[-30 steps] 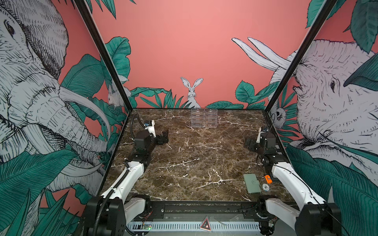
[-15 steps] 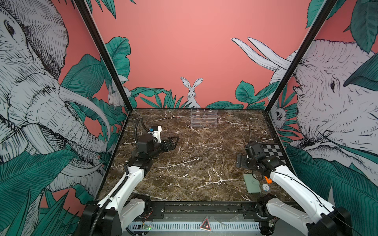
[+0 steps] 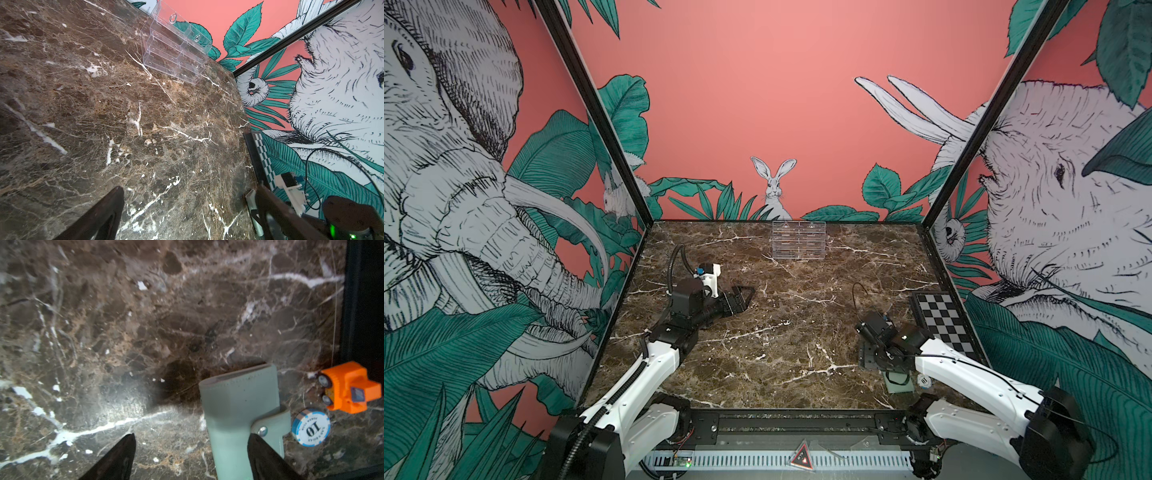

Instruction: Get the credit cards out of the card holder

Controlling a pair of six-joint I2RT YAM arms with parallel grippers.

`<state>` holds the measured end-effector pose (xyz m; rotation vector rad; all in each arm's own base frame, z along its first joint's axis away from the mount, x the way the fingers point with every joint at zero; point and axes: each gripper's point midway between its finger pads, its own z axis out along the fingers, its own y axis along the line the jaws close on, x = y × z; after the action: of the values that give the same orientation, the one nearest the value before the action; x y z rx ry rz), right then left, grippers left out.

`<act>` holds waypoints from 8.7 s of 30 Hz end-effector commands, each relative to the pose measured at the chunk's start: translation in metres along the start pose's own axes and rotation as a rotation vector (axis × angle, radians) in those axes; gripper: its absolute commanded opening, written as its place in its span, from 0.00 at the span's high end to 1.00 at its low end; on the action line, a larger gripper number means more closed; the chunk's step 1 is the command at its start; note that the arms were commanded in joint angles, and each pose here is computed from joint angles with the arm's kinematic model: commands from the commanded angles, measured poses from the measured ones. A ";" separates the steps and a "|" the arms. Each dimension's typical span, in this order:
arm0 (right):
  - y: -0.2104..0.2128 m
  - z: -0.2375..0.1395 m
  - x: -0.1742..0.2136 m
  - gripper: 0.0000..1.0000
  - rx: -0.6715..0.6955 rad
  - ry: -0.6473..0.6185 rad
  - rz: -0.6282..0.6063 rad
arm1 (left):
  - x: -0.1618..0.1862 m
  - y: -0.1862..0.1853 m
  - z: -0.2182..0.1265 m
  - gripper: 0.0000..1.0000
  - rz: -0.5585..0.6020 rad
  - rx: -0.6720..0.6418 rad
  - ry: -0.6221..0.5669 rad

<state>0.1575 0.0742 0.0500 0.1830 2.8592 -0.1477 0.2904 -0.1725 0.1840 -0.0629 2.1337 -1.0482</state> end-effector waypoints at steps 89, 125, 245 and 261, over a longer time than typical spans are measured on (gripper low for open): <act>0.081 0.021 -0.010 0.20 -0.203 -0.031 0.482 | 0.026 -0.015 0.056 0.03 -0.041 0.134 0.102; 0.060 -0.001 0.001 0.30 0.111 -0.055 0.049 | 0.036 -0.022 0.048 0.03 -0.022 0.114 0.117; 0.137 -0.054 -0.053 0.36 -0.562 -0.300 -0.075 | 0.148 -0.133 0.115 1.00 0.123 0.317 0.427; 0.125 -0.030 -0.060 0.56 -0.449 -0.278 -0.061 | 0.149 -0.132 0.113 1.00 0.137 0.311 0.436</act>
<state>0.2139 0.2051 0.0851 -0.0487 2.5625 0.4983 0.2300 -0.3793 0.1228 0.4320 2.3228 -1.3299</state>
